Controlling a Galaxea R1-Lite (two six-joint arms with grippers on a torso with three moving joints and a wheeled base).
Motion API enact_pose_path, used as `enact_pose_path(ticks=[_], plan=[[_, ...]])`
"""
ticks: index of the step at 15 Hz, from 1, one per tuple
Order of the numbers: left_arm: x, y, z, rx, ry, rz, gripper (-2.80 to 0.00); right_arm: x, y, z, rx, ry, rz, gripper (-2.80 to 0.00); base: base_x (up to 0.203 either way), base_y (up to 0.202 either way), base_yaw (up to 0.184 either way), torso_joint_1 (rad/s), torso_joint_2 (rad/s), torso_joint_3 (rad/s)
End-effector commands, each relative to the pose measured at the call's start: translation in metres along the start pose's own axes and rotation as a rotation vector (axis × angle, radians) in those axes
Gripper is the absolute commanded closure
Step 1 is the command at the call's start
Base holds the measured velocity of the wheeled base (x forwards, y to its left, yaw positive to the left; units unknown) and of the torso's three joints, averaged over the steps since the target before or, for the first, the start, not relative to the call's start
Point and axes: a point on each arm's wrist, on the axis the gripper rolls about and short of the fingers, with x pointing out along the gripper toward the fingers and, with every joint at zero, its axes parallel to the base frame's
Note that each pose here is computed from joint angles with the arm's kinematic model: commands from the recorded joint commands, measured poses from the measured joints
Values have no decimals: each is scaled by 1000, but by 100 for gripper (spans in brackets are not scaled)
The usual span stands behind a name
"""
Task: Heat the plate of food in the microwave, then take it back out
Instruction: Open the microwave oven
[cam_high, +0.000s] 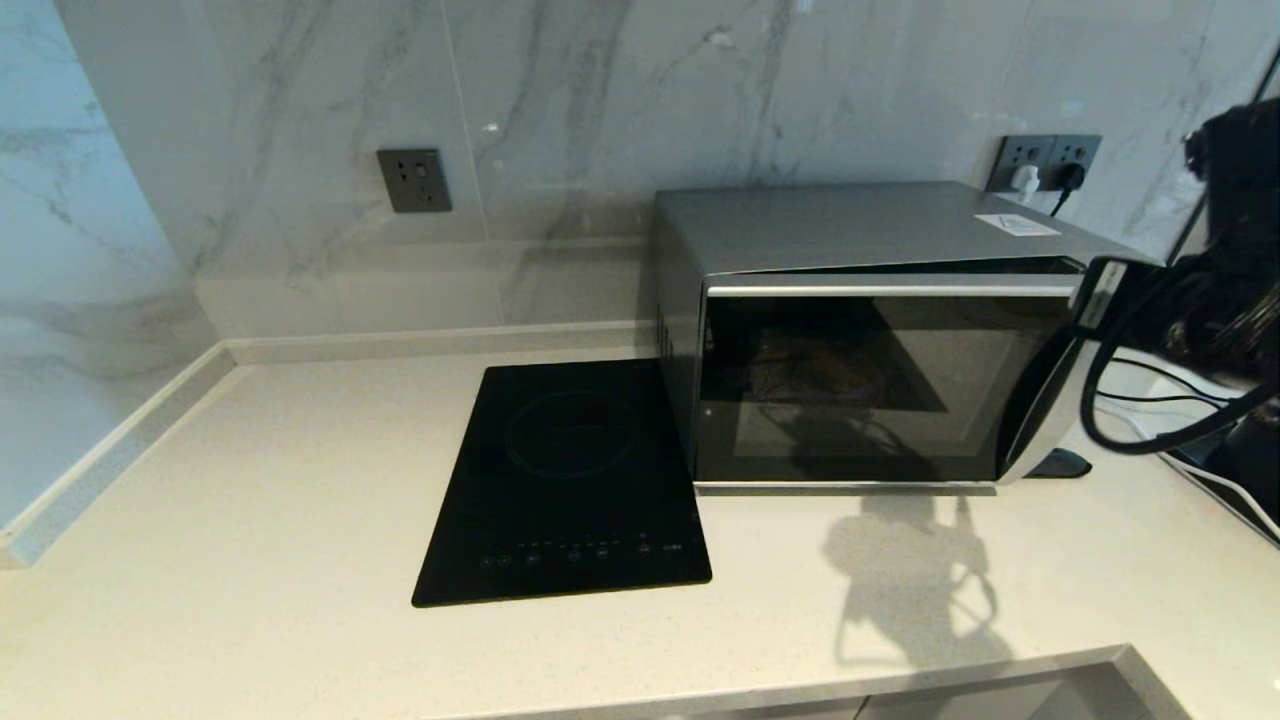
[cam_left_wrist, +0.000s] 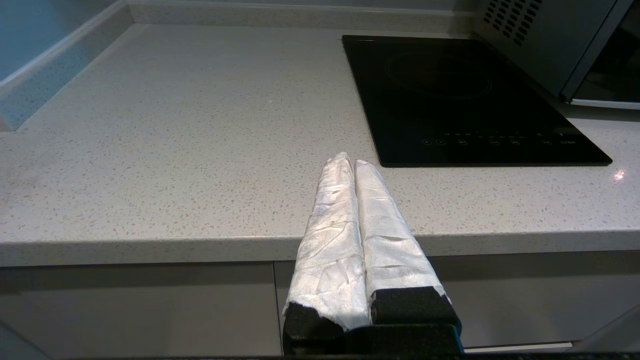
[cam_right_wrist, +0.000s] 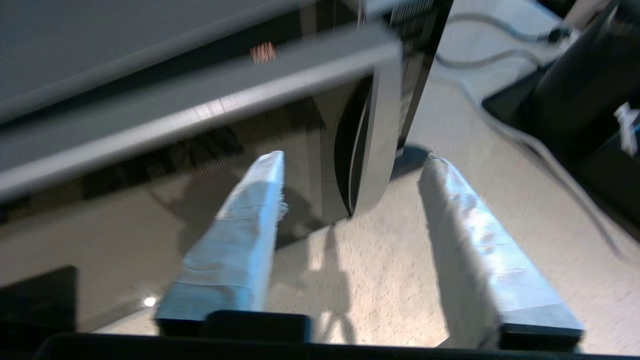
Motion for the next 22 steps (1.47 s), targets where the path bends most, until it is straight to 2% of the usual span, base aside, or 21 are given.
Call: enact_pose_path(ticks=[1,4,6,8,12,17,22], plan=[[0,0,0,-1,1,1,0,-27,-9,49,62,-81,33,0,0,0,0,0,0,0],[0,0,0,-1,1,1,0,-33,2,96,94,-151,56,0,0,0,0,0,0,0],[0,0,0,-1,1,1,0,-22,19,109,85,-152,65,0,0,0,0,0,0,0],[0,0,0,-1,1,1,0,-7,33,101,53,-102,87,0,0,0,0,0,0,0],[0,0,0,-1,1,1,0,16,45,86,96,-37,121,0,0,0,0,0,0,0],[0,0,0,-1,1,1,0,60,46,72,113,24,77,0,0,0,0,0,0,0],[0,0,0,-1,1,1,0,103,36,60,147,49,-10,0,0,0,0,0,0,0]])
